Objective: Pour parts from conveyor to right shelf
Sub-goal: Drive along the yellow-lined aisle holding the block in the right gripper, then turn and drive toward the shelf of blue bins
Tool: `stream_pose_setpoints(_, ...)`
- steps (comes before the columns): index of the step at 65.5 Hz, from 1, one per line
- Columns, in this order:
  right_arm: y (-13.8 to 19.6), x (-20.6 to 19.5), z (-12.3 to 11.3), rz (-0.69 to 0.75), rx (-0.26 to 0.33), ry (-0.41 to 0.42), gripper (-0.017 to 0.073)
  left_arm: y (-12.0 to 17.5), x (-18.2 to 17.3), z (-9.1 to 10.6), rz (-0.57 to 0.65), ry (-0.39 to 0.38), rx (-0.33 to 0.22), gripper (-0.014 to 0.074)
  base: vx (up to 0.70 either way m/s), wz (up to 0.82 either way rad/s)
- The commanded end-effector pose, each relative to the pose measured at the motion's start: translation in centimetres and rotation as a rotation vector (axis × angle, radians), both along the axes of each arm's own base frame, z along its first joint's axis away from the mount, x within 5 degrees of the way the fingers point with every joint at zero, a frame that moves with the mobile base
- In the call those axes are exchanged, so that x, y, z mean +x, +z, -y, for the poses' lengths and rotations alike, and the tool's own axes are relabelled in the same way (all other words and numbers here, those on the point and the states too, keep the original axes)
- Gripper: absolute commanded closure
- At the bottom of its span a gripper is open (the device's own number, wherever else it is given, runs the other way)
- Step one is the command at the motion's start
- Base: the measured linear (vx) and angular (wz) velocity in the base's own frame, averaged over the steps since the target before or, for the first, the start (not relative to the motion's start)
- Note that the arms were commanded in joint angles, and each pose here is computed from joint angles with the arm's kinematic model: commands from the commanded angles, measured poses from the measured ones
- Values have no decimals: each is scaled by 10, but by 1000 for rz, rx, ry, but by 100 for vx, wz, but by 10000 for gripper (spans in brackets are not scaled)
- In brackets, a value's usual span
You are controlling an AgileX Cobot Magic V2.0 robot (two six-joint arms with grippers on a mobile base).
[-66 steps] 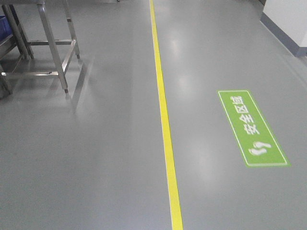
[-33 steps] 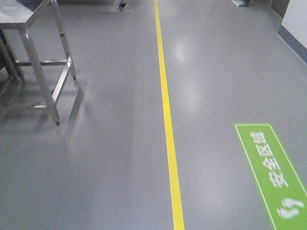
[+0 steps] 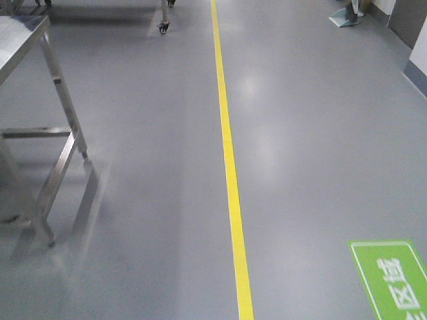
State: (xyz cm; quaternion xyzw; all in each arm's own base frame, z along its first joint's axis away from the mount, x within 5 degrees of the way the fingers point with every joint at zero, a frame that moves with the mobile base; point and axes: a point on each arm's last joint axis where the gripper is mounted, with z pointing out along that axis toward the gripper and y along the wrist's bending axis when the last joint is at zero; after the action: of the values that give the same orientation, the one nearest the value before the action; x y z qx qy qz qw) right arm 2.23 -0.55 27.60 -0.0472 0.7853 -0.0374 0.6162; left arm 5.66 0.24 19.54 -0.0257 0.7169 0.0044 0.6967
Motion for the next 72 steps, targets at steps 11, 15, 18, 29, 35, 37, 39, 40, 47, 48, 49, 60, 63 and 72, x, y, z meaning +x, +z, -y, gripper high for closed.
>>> stream_pose_setpoints(11, 14, 2, 0, 83, -18, 2, 564, 14, -2, 0, 105, -6, -12, 600, 90, -2)
stream_pose_setpoints(15, 14, 2, 0, 83, -19, 1, 564, 14, -2, 0, 105, -6, -12, 600, 90, -2)
stream_pose_setpoints(18, 14, 2, 0, 83, -19, 1, 564, 14, -2, 0, 105, -6, -12, 600, 90, -4)
stream_pose_setpoints(29, 14, 2, 0, 83, -19, 1, 564, 14, -2, 0, 105, -6, -12, 600, 90, -3)
stream_pose_setpoints(35, 14, 2, 0, 83, -19, 1, 564, 14, -2, 0, 105, -6, -12, 600, 90, -3)
stream_pose_setpoints(37, 14, 2, 0, 83, -19, 1, 564, 14, -2, 0, 105, -6, -12, 600, 89, -4)
stream_pose_setpoints(39, 14, 2, 0, 83, -19, 1, 564, 14, -2, 0, 105, -6, -12, 600, 90, -5)
stream_pose_setpoints(40, 14, 2, 0, 83, -19, 1, 564, 14, -2, 0, 105, -6, -12, 600, 90, -6)
stream_pose_setpoints(47, 14, 2, 0, 83, -19, 1, 564, 14, -2, 0, 105, -6, -12, 600, 90, -6)
stream_pose_setpoints(48, 14, 2, 0, 83, -19, 1, 564, 14, -2, 0, 105, -6, -12, 600, 90, -6)
stream_pose_setpoints(49, 14, 2, 0, 83, -19, 1, 564, 14, -2, 0, 105, -6, -12, 600, 90, -7)
stream_pose_setpoints(60, 14, 2, 0, 83, -19, 1, 564, 14, -2, 0, 105, -6, -12, 600, 91, -9)
stream_pose_setpoints(63, 14, 2, 0, 83, -19, 1, 564, 14, -2, 0, 105, -6, -12, 600, 90, -7)
stream_pose_setpoints(72, 14, 2, 0, 83, -19, 1, 564, 14, -2, 0, 105, -6, -12, 600, 89, -1)
